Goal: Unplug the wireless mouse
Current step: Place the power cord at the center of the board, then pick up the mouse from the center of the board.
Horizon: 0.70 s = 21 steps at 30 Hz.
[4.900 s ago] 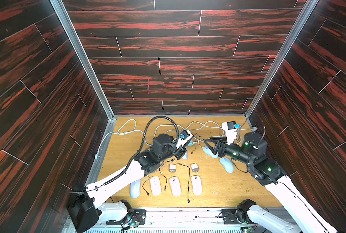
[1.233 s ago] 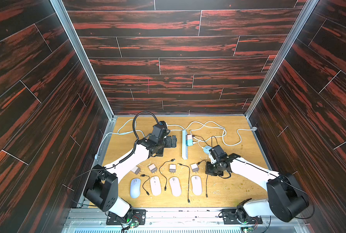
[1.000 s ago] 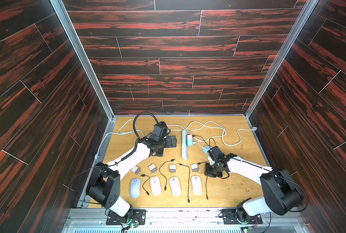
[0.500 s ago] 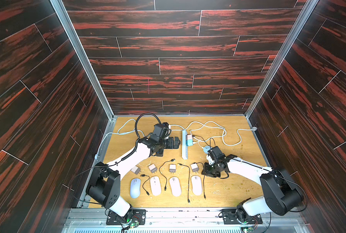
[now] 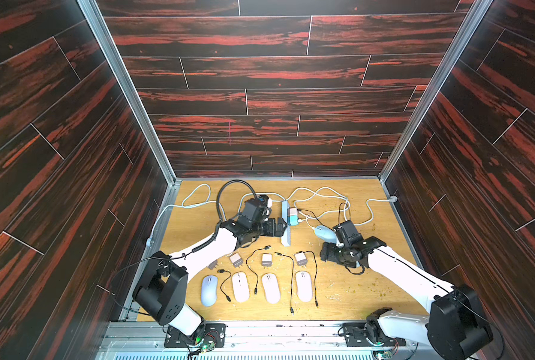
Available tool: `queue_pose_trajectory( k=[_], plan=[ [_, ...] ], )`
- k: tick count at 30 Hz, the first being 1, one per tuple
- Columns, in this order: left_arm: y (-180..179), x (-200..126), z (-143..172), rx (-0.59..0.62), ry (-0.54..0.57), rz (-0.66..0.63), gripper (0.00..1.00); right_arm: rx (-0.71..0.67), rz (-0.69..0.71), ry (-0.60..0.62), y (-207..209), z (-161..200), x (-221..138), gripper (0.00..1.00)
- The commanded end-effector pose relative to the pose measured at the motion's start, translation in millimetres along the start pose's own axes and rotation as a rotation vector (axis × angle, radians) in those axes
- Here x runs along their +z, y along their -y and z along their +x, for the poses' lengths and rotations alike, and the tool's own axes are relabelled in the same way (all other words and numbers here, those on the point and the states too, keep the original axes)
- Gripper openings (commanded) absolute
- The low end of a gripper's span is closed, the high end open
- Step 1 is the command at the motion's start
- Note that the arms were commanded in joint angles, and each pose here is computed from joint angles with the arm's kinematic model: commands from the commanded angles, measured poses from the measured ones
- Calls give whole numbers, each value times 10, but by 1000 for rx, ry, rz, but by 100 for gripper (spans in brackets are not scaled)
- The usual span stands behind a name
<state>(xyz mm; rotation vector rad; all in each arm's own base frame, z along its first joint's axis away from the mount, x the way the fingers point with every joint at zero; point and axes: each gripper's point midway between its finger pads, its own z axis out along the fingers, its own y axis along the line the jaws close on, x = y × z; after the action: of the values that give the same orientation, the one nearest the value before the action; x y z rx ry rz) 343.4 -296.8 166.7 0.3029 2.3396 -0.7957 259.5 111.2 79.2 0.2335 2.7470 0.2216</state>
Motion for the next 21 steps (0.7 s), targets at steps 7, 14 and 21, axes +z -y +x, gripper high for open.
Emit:
queue_pose_trajectory(
  k=[7, 14, 21],
  plan=[
    [452, -10, 38, 86, 45, 69, 100, -16, 128, 41, 327, -494, 89, 99],
    [337, -144, -33, 102, 99, 1, 100, -125, -115, 79, -103, -766, 204, 98],
    [175, -239, -93, 40, 121, -25, 100, -195, -105, 100, -212, -1115, 447, 98]
  ],
)
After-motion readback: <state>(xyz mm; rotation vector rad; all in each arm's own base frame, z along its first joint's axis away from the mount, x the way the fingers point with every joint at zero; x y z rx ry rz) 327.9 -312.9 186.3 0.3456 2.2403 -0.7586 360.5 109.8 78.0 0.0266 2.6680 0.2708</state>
